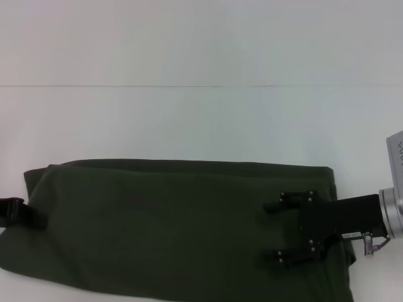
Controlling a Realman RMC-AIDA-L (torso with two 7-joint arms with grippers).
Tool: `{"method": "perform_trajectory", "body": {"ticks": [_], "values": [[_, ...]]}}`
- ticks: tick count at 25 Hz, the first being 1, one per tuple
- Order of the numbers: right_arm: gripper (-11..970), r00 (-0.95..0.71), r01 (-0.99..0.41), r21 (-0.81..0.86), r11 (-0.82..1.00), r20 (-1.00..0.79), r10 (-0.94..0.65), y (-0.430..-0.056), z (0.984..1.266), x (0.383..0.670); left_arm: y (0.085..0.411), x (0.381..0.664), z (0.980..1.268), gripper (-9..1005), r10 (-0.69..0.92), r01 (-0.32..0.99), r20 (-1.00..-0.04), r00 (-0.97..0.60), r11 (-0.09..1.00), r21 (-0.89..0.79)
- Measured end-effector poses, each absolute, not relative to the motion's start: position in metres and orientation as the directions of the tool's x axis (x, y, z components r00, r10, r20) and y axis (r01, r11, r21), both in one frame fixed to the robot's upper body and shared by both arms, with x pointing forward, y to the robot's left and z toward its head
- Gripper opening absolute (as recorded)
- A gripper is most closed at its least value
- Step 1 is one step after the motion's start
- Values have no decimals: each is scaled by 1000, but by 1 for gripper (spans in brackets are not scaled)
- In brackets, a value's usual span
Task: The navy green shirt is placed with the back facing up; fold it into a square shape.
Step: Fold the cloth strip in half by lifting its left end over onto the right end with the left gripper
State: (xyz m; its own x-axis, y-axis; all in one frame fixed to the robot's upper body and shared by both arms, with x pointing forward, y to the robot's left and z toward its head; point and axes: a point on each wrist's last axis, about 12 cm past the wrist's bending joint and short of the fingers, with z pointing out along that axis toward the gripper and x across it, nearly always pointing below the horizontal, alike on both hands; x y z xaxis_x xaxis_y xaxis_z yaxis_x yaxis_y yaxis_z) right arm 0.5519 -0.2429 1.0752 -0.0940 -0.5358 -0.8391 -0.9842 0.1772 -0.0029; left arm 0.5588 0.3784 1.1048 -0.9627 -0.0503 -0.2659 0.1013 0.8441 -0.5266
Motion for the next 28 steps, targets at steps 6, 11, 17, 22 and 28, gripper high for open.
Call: {"method": "perform_trajectory", "body": {"ticks": [6,11,17,22,28], "values": [[917,-88,-985,-7,173,-839,-537,-242,1076,553,391,558,1110,142,-58,93,-276,-959,859,-503],[917,-80,-987,-11,162,-838,-540,-240,1077,553,400,558,1116,142,-46,100,-289,-956,877,-469],[916,-73,-987,-15,158,-840,-537,-238,1078,555,409,558,1122,142,-33,100,-295,-955,900,-424],[916,-69,-988,-17,153,-842,-536,-237,1079,555,412,558,1125,142,-33,98,-300,-953,906,-412],[917,-67,-988,-21,155,-841,-537,-236,1079,556,411,559,1128,142,-33,101,-300,-953,901,-421]]}}
